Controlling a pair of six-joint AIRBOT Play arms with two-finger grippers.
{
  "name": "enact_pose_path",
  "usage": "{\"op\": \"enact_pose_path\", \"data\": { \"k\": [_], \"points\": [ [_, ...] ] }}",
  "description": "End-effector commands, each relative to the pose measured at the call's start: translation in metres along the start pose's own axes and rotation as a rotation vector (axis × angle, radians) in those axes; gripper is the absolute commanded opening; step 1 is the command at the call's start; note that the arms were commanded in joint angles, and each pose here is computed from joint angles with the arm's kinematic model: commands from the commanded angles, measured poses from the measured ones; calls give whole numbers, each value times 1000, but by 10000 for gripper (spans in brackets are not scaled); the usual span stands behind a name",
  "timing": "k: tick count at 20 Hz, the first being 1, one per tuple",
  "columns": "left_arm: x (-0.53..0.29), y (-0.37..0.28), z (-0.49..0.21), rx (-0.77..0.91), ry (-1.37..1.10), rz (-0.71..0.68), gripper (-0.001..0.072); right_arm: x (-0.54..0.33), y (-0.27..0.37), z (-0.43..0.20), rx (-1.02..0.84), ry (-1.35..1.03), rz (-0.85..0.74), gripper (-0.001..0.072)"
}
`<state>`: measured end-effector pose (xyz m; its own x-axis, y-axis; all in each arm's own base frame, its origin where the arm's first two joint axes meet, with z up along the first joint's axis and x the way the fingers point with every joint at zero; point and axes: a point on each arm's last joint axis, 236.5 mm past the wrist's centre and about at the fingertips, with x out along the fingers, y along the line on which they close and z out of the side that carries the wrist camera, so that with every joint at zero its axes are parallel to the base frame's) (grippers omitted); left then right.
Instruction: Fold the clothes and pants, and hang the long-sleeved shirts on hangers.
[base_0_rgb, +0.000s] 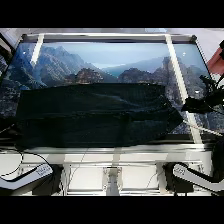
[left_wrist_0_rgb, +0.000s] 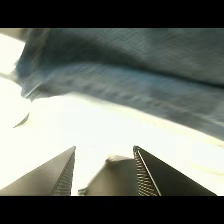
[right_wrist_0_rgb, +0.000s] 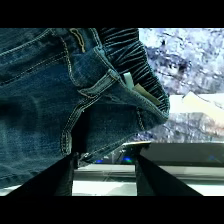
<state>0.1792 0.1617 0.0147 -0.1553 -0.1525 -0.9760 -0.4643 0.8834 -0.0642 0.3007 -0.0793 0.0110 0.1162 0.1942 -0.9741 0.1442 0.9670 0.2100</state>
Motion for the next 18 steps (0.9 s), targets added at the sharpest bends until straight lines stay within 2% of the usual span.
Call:
{"op": "enact_pose_path", "data": {
  "k": [1, 4, 8, 11, 13, 14, 18],
  "points": [
    [1, 24, -20, -75, -2, 110, 395, 6, -3, 2, -7, -18, -9, 402],
    [24, 34, -29, -88, 37, 92, 413, 5, -3, 6, -7, -35, -12, 402],
    [38, 48, -14, 6, -36, 102, 411, 5, -3, 5, -7, -31, -12, 402],
    [45, 60, -6, 10, -60, 101, 408, 5, -2, 2, -6, -19, -7, 402],
    [54, 60, -2, 32, -54, 54, 388, 5, -2, -1, -5, -8, -4, 402],
    [57, 57, 3, 46, -72, 26, 353, 5, -1, -2, -2, -5, -2, 402],
    [55, 49, 29, 118, -189, -27, 347, 5, 0, -3, 22, 2, 3, 403]
  ]
}}
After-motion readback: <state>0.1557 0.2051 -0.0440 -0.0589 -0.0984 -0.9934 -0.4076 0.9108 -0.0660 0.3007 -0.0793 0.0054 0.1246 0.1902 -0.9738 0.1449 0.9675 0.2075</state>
